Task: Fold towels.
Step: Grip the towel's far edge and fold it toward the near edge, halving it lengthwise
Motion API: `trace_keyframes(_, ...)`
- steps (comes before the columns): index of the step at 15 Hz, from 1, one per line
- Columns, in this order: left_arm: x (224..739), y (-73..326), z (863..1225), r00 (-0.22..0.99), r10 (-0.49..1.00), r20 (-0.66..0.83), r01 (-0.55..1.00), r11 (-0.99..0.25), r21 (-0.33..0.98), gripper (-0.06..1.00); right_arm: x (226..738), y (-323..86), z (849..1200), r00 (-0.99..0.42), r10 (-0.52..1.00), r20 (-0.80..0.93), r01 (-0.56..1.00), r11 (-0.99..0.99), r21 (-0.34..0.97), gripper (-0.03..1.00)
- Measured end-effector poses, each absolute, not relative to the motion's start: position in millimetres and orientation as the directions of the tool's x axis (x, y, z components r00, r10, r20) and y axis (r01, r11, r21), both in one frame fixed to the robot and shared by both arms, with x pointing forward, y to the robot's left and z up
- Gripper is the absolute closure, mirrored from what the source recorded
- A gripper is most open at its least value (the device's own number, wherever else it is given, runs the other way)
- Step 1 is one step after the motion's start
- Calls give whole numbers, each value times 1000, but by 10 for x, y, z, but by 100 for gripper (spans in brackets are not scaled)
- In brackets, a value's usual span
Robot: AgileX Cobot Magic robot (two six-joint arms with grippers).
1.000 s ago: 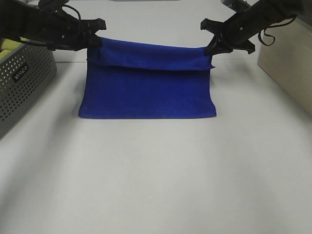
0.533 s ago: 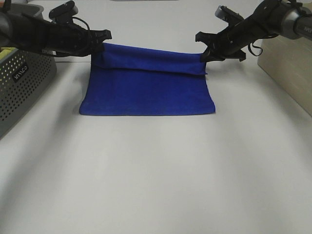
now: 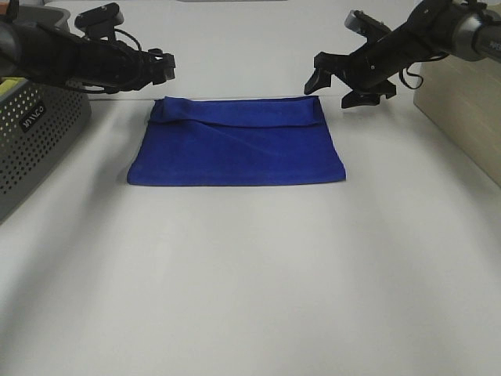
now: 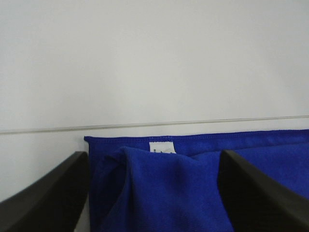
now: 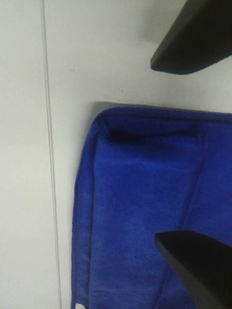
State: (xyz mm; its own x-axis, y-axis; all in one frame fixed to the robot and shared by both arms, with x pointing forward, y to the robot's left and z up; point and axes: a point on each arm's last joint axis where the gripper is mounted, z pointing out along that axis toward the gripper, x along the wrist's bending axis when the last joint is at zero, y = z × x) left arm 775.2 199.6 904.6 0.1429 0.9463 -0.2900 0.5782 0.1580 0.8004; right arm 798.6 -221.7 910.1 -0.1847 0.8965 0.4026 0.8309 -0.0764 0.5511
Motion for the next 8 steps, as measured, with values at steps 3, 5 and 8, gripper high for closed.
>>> trace_keyframes(3, 7667, 1919, 9233, 260, 925, -276, 618, 60, 784, 20, 7843, -2176, 9314, -226, 875, 429, 883, -2, 470, 13)
trace_keyframes(5, 7579, 1876, 9206, 263, 904, -338, 713, 54, 699, 21, 7741, -2153, 9282, -216, 860, 463, 930, 36, 366, 13)
trace_keyframes(8, 7417, 1907, 9064, 145, 918, -370, 871, 59, 489, 21, 7650, -2156, 9258, -200, 853, 482, 960, 71, 272, 13)
